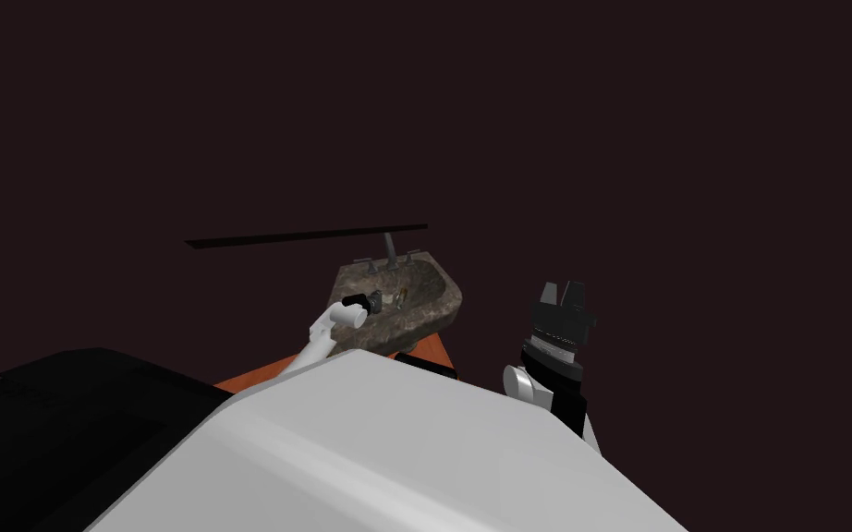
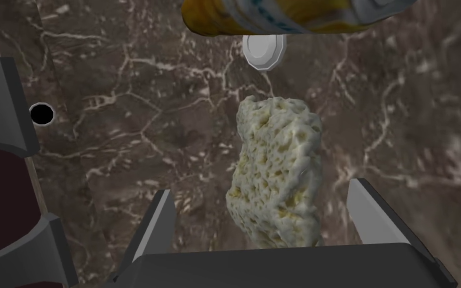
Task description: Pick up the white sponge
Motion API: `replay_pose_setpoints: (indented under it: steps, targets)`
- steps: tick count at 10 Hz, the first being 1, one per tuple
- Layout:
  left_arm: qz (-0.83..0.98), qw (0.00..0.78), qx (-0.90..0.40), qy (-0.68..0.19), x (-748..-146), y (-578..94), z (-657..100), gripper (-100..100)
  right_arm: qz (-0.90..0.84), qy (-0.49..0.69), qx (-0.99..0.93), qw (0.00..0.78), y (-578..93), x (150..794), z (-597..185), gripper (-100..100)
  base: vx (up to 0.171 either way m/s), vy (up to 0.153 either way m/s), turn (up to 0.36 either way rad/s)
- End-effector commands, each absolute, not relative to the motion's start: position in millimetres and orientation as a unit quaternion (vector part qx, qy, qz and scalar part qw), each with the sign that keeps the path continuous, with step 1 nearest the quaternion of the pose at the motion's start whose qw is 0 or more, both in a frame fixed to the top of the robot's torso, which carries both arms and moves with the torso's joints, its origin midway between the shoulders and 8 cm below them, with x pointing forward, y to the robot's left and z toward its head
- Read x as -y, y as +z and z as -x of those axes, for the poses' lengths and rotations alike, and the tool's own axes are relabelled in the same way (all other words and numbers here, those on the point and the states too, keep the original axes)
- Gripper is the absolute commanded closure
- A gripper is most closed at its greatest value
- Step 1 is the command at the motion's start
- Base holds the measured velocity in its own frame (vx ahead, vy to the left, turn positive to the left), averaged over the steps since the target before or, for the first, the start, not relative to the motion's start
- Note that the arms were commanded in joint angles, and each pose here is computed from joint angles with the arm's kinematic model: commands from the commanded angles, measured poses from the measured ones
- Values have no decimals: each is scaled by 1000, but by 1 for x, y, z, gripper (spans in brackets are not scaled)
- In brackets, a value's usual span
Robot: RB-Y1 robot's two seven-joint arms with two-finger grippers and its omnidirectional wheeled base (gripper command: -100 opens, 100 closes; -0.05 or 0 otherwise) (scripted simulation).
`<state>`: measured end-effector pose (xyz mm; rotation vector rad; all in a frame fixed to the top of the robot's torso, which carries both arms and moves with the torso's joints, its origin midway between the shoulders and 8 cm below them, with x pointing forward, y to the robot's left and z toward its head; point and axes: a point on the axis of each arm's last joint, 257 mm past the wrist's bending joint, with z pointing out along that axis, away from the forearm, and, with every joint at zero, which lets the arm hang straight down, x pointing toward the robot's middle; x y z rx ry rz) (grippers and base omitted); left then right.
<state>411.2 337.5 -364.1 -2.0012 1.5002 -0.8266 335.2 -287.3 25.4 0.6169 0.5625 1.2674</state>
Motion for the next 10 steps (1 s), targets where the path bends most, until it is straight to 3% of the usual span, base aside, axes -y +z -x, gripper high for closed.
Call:
replay_pose_setpoints:
  steps: [1,5,6,7,9,10]
  targets:
    - [735,251,-551,-304,-337,-364,-411,100,-280,575,-255,726,25,287,-335,0,0,0,0]
    - [735,251,-552,-304,-337,-364,-411,100,-280,575,-255,726,25,287,-335,0,0,0,0]
    - [735,251,-552,-304,-337,-364,-411,0,-280,575,-255,726,25,287,-335,0,0,0,0]
    - [735,248,-552,-304,-336,-358,-408,100,-280,575,-255,726,25,287,-335,0,-28,9,34]
    - [735,249,-552,-305,-336,-357,-408,100,-280,575,-255,726,25,287,-335,0,-36,9,20]
    - [735,248,-552,-304,-336,-357,-407,0,-280,575,-255,726,25,287,-335,0,0,0,0]
